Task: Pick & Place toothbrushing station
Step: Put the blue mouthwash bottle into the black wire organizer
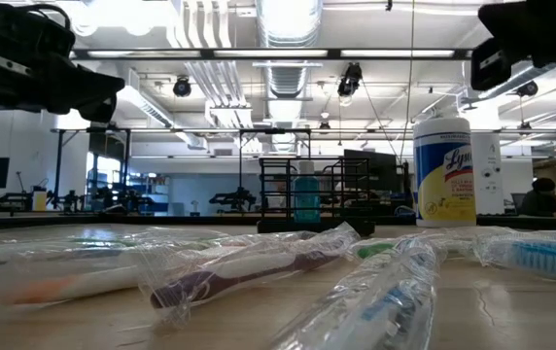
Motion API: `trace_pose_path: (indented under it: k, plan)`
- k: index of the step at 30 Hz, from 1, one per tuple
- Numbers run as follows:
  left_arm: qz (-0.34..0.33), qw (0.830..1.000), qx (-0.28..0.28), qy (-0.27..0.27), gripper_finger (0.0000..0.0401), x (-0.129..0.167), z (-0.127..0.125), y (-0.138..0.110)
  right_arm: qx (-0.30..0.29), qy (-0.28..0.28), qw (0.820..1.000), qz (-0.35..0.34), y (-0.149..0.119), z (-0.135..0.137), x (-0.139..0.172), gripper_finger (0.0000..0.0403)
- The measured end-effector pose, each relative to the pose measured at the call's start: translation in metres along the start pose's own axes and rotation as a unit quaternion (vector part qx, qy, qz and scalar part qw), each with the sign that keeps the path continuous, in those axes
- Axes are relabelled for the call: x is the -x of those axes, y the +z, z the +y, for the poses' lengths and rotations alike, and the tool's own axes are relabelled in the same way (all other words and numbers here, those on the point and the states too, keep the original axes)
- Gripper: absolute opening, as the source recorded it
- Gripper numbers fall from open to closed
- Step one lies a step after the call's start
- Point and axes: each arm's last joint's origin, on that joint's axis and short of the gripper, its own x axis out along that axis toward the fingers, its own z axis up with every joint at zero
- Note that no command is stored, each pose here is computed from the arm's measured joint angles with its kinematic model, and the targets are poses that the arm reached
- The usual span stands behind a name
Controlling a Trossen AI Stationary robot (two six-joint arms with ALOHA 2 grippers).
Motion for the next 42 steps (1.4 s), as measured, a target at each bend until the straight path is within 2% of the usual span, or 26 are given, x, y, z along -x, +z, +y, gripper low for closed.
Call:
trace_pose_path:
  k: [6,9,11,15,21,26,31,36,42]
  plan:
    - [-0.001,1.000,0.001,0.003,0.0007,0.000,0.000,0.000,-0.002,-0.010,1.000,-0.004,-0.009,-0.001,0.004,0.0008]
    - [-0.001,1.000,0.002,0.003,0.0007,0.000,0.000,0.000,-0.033,-0.046,0.998,-0.002,-0.010,-0.003,0.003,0.0008]
    - [-0.001,1.000,0.006,0.003,0.0007,0.000,0.000,0.000,-0.055,-0.056,0.997,0.025,-0.008,-0.003,0.002,0.0008]
    - [-0.001,1.000,0.031,0.003,0.0007,0.000,0.000,0.000,-0.093,-0.085,0.987,0.097,0.012,-0.002,-0.006,0.0008]
    - [0.000,0.999,0.039,0.003,0.0007,0.000,0.000,0.000,-0.107,-0.118,0.966,0.203,0.055,0.006,-0.032,0.0008]
    - [0.000,0.999,0.040,0.003,0.0007,0.000,0.000,0.000,-0.125,-0.127,0.933,0.313,0.083,0.022,-0.062,0.0008]
    - [0.000,0.999,0.048,0.003,0.0007,0.000,0.000,0.000,-0.137,-0.153,0.895,0.395,0.094,0.047,-0.100,0.0008]
    - [0.011,0.995,0.096,0.033,0.0007,0.000,0.002,-0.002,-0.168,-0.190,0.854,0.454,0.093,0.074,-0.143,0.0008]
    - [0.020,0.994,0.100,0.035,0.0007,0.000,0.002,-0.004,-0.268,-0.269,0.787,0.485,0.071,0.106,-0.202,0.0015]
